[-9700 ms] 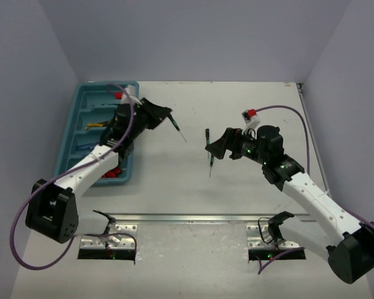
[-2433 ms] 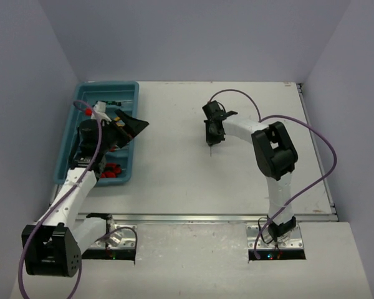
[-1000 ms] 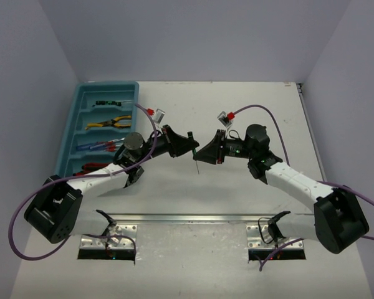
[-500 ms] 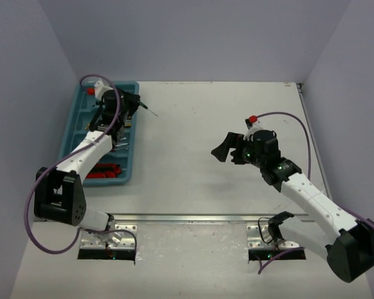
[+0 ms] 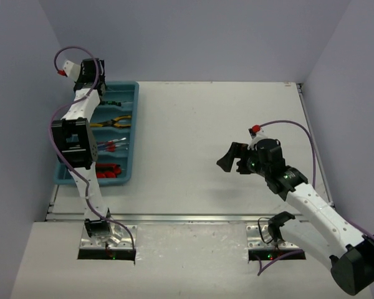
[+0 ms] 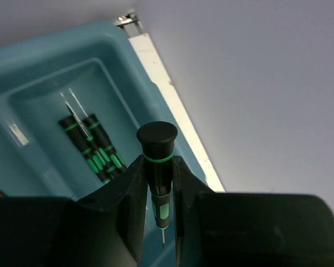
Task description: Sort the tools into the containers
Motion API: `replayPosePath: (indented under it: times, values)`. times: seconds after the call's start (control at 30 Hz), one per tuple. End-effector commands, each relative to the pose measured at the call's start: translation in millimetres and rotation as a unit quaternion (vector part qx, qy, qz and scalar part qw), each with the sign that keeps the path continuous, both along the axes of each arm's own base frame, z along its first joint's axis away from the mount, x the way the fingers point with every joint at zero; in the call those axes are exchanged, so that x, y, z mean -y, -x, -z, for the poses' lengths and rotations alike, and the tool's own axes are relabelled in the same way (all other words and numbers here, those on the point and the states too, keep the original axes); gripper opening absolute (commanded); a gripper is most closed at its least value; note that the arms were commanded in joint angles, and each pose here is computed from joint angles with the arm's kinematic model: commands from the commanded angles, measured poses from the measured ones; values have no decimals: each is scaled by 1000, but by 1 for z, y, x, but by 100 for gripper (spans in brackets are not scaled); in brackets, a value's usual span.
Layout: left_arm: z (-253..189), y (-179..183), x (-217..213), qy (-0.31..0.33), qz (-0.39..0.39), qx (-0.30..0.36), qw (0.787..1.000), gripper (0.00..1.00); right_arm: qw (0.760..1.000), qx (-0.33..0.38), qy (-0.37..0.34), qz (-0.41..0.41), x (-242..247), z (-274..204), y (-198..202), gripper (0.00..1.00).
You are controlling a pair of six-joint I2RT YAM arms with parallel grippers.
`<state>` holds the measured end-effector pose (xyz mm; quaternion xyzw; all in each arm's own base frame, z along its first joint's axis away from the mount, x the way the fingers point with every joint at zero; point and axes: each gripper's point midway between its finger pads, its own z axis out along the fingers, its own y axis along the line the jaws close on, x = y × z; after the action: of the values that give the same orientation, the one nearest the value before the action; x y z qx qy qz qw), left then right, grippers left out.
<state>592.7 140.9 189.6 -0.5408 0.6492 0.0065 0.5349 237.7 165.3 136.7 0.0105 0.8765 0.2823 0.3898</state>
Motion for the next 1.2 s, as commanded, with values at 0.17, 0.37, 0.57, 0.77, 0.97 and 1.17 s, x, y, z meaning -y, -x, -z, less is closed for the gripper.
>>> replayPosePath:
  times: [0.17, 0.37, 0.57, 0.77, 0.97, 1.17]
  values:
    - [4, -12, -12, 22, 24, -3, 999, 44, 1000, -1, -1, -20, -7, 6, -1, 99]
    - [-28, -11, 0, 33, 60, 26, 997, 90, 1000, 8, 6, -19, -4, 5, -2, 99]
    - [-153, 37, 31, -5, 144, 88, 986, 100, 998, 44, 48, 9, 14, -16, -11, 99]
    - [-161, 138, 97, -14, 284, 72, 956, 100, 991, 88, 80, 64, 42, -50, -12, 99]
    - [-133, 254, 160, -82, 372, 44, 924, 100, 982, 131, 125, 57, 62, -95, 1, 99]
    - [-114, 326, 152, -178, 376, -6, 909, 100, 970, 139, 178, 85, 99, -134, 29, 99]
